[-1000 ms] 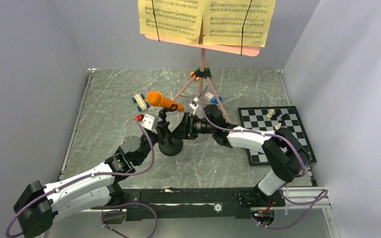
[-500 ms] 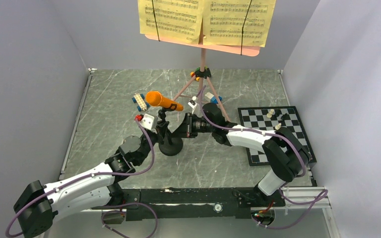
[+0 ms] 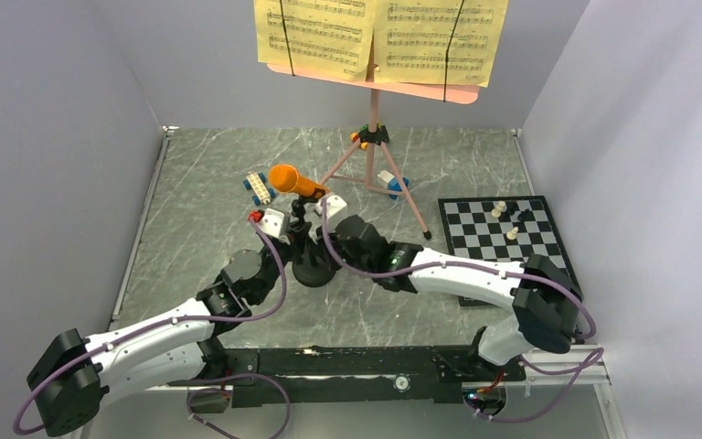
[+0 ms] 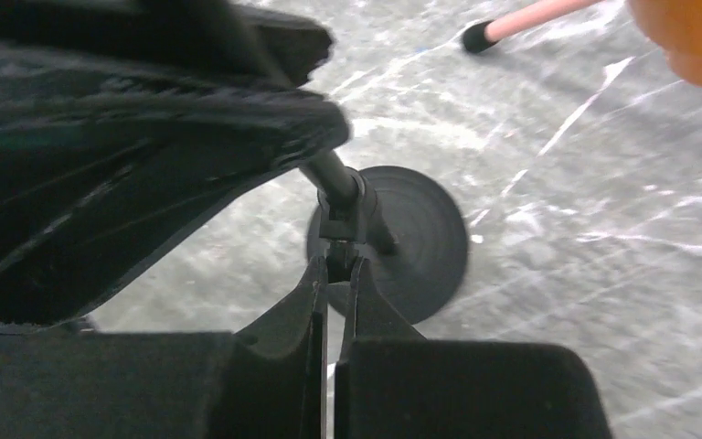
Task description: Pack up the instrument practice props
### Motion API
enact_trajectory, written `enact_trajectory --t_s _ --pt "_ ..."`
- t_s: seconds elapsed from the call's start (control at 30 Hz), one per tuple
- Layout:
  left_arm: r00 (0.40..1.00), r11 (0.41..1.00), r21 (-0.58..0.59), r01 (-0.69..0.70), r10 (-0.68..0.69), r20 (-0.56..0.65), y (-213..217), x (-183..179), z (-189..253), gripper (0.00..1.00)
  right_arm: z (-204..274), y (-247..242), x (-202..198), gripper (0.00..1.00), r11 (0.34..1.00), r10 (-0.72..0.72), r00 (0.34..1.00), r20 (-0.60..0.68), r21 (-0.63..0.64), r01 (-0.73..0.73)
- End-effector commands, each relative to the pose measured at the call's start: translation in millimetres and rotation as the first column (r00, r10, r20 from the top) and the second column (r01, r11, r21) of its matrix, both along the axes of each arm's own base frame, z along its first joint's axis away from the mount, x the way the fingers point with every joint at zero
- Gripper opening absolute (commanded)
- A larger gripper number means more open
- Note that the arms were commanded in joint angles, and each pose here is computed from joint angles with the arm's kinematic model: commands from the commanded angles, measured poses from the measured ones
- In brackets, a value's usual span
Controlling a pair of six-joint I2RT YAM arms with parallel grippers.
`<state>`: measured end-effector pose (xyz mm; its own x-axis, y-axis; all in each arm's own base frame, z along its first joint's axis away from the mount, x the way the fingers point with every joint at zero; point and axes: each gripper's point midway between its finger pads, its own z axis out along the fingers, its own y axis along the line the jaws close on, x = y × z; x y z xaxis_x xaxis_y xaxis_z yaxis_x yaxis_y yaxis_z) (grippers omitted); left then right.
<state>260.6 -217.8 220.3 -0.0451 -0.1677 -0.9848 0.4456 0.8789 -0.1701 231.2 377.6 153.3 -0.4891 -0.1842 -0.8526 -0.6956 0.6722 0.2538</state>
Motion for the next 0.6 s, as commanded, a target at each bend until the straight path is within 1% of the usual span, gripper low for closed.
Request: enact_trajectory --t_s 0.0,0.17,0.23,0.27,0.3,0.33,0.37,0.4,0.47,0.57 --pt "0.983 0.993 0.040 0.110 -0.103 -0.151 -18.8 -18.1 -47.5 0.00 -5.0 -8.6 9.8 0.00 0.974 -0.005 0.957 0.290 -0.215 0.071" --pt "0.980 0.991 0.058 0.117 -0.106 -0.166 -20.9 -17.6 -52.1 0.00 -2.8 -14.9 10.2 0.00 0.953 0.018 0.924 0.382 -0.287 0.100" --pt "0.981 0.991 0.063 0.119 -0.107 -0.165 -21.9 -16.7 -51.7 0.00 3.1 -15.7 9.5 0.00 0.953 0.005 0.924 0.383 -0.280 0.111" --pt "0.981 0.991 0.066 0.120 -0.108 -0.162 -22.6 -16.2 -50.8 0.00 7.2 -15.6 8.0 0.05 0.958 -0.003 0.927 0.374 -0.266 0.110" --pt "0.981 0.990 0.068 0.123 -0.111 -0.159 -23.5 -15.7 -49.7 0.00 12.9 -16.4 6.4 0.18 0.961 -0.004 0.928 0.372 -0.254 0.105" --pt "0.981 0.989 0.074 0.125 -0.112 -0.155 -24.4 -15.2 -48.2 0.00 18.0 -16.1 3.5 0.33 0.969 -0.024 0.937 0.350 -0.221 0.107" --pt "0.982 0.989 0.080 0.127 -0.113 -0.153 -25.4 -14.3 -47.0 0.00 24.5 -16.2 0.4 0.45 0.975 -0.032 0.941 0.337 -0.196 0.103" --pt "0.981 0.988 0.089 0.128 -0.114 -0.155 -26.1 -13.9 -47.4 0.00 30.7 -17.6 -1.8 0.52 0.980 -0.044 0.945 0.325 -0.172 0.105" --pt "0.982 0.987 0.103 0.126 -0.108 -0.157 -26.9 -11.8 -46.6 0.00 40.8 -20.8 -6.5 0.59 0.986 -0.061 0.951 0.302 -0.131 0.105" --pt "0.981 0.985 0.121 0.121 -0.100 -0.167 -26.6 -10.4 -50.7 0.00 51.0 -32.6 -13.9 0.63 0.990 -0.085 0.962 0.261 -0.086 0.111"
